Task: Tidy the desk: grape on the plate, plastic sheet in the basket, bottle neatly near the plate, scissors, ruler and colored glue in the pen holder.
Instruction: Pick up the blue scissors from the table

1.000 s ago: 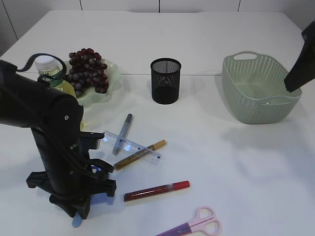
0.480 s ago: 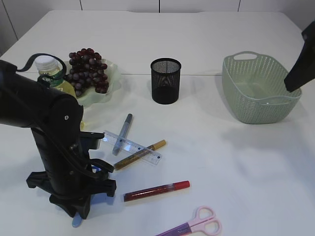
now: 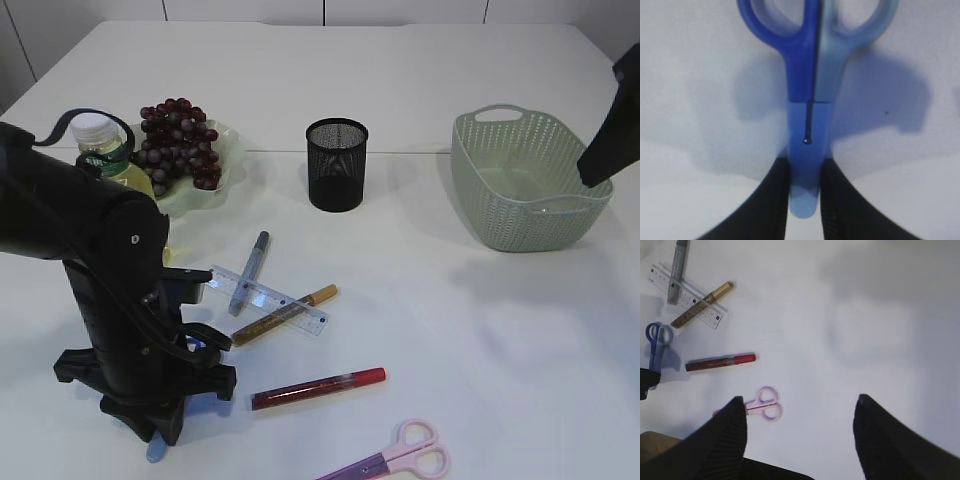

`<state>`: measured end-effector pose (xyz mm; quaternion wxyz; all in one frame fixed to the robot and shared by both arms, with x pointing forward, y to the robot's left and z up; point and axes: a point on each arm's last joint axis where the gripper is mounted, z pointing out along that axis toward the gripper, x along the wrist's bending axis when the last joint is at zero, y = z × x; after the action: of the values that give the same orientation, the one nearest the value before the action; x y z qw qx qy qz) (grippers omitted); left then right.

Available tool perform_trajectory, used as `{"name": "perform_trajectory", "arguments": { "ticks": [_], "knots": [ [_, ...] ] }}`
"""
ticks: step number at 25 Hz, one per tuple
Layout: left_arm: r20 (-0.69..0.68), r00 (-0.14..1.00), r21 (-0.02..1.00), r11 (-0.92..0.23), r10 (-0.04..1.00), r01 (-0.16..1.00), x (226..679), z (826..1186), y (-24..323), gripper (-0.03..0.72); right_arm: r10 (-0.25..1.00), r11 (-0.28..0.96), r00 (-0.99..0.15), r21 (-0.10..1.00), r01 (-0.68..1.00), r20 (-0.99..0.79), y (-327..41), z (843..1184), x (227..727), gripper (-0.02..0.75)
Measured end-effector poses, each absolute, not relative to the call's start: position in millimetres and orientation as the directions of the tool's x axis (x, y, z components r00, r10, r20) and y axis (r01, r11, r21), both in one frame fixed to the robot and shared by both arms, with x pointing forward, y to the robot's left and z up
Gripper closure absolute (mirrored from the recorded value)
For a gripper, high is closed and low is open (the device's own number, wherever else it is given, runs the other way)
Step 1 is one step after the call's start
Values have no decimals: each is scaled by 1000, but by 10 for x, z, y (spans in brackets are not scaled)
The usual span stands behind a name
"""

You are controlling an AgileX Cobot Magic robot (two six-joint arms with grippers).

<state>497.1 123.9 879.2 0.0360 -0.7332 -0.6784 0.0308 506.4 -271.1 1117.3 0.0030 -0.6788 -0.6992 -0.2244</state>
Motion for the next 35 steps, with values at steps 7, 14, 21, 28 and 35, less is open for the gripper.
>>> {"name": "perform_trajectory", "arguments": {
  "ticks": [7, 14, 21, 28, 35],
  "knots": [
    [3, 78, -93, -78, 997, 993, 4972, 8792, 1238, 548, 948, -22, -78, 310, 951, 309, -2711, 11173, 5064, 216],
    [-1, 73, -96, -73, 997, 993, 4969, 8792, 1234, 547, 948, -22, -78, 310, 951, 309, -2711, 11173, 5064, 216],
    [2, 77, -110, -76, 997, 991, 4956, 8793, 1238, 547, 948, -22, -78, 310, 951, 309, -2711, 11173, 5064, 216],
    [10, 85, -133, -83, 996, 988, 4918, 8808, 1260, 547, 948, -22, -78, 310, 951, 309, -2711, 11173, 5064, 216],
    [13, 86, -144, -84, 996, 986, 4902, 8811, 1268, 547, 948, -22, -78, 310, 951, 309, -2711, 11173, 5064, 216]
  ]
}}
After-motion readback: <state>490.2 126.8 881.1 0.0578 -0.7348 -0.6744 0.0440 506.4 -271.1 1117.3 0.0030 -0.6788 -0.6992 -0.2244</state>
